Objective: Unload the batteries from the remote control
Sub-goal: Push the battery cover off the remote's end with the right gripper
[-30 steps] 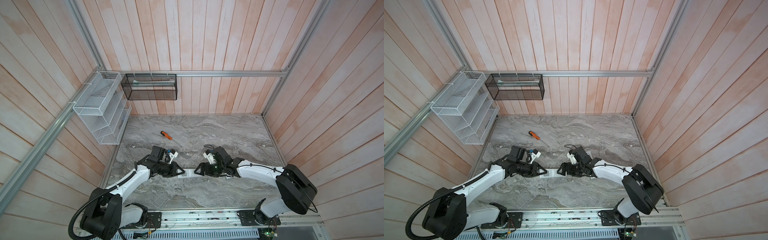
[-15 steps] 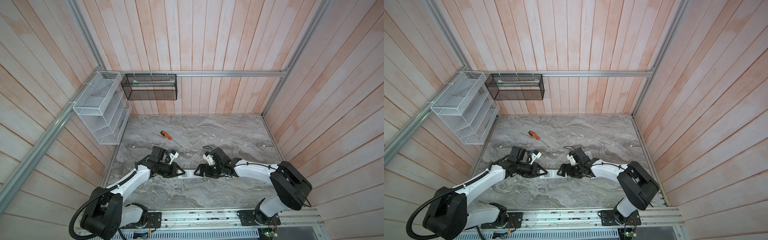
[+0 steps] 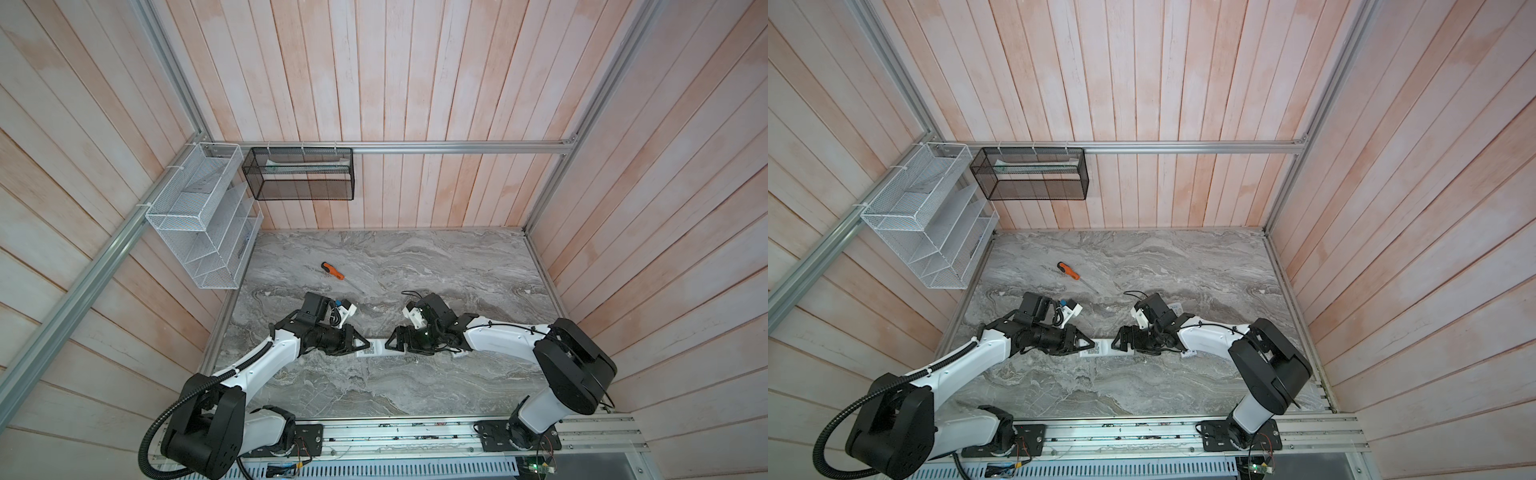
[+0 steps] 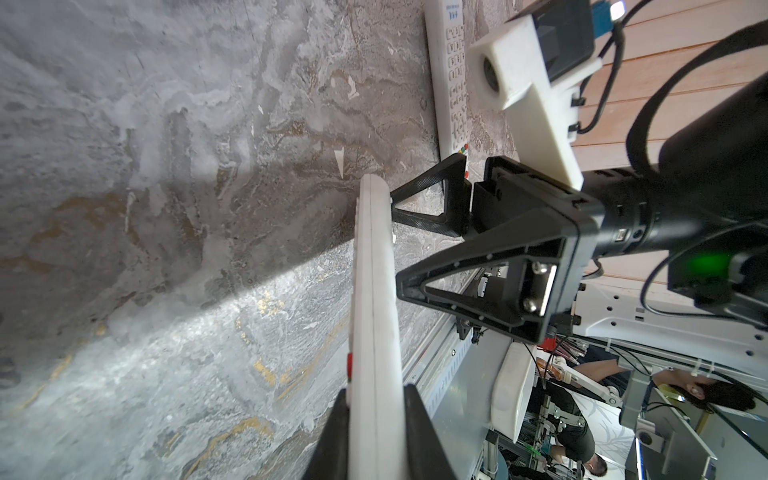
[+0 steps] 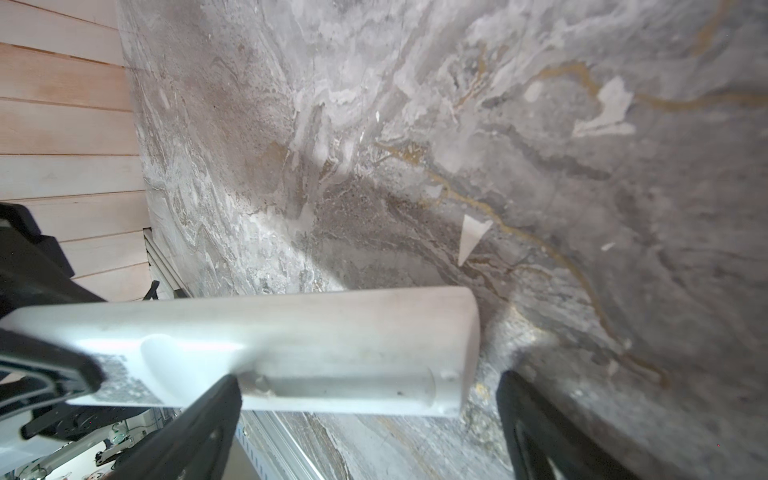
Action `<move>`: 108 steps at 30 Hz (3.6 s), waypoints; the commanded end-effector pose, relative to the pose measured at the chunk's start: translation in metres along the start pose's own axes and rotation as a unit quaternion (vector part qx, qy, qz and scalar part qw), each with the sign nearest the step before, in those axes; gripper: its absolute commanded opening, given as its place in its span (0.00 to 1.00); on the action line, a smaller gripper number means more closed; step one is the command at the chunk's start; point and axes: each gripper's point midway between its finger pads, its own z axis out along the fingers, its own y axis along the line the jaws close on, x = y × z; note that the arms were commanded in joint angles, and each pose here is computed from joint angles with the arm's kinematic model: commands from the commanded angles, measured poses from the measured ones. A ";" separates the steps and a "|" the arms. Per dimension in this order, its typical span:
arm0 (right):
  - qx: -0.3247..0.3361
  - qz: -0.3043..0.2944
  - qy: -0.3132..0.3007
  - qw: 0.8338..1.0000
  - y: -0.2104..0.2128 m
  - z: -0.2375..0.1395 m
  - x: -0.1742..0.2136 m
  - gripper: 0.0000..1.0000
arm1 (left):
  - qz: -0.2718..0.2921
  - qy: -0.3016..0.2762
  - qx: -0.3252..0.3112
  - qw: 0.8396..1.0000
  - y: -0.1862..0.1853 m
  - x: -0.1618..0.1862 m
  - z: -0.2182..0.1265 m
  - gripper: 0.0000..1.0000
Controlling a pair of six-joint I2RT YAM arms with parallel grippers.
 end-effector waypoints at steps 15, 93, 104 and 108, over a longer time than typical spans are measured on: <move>0.049 -0.008 0.018 0.999 -0.021 0.013 0.012 0.93 | 0.014 0.003 0.015 1.000 -0.003 0.000 0.001 0.03; 0.071 -0.072 -0.005 0.995 0.004 -0.015 -0.011 0.94 | 0.005 0.003 -0.020 1.000 0.009 0.001 0.003 0.00; 0.068 -0.060 0.004 0.996 -0.005 -0.005 -0.005 0.94 | 0.006 0.004 -0.018 1.000 0.008 0.001 0.004 0.00; 0.071 -0.057 0.006 0.996 -0.008 -0.001 -0.004 0.94 | 0.005 0.004 -0.019 1.000 0.008 0.001 0.004 0.00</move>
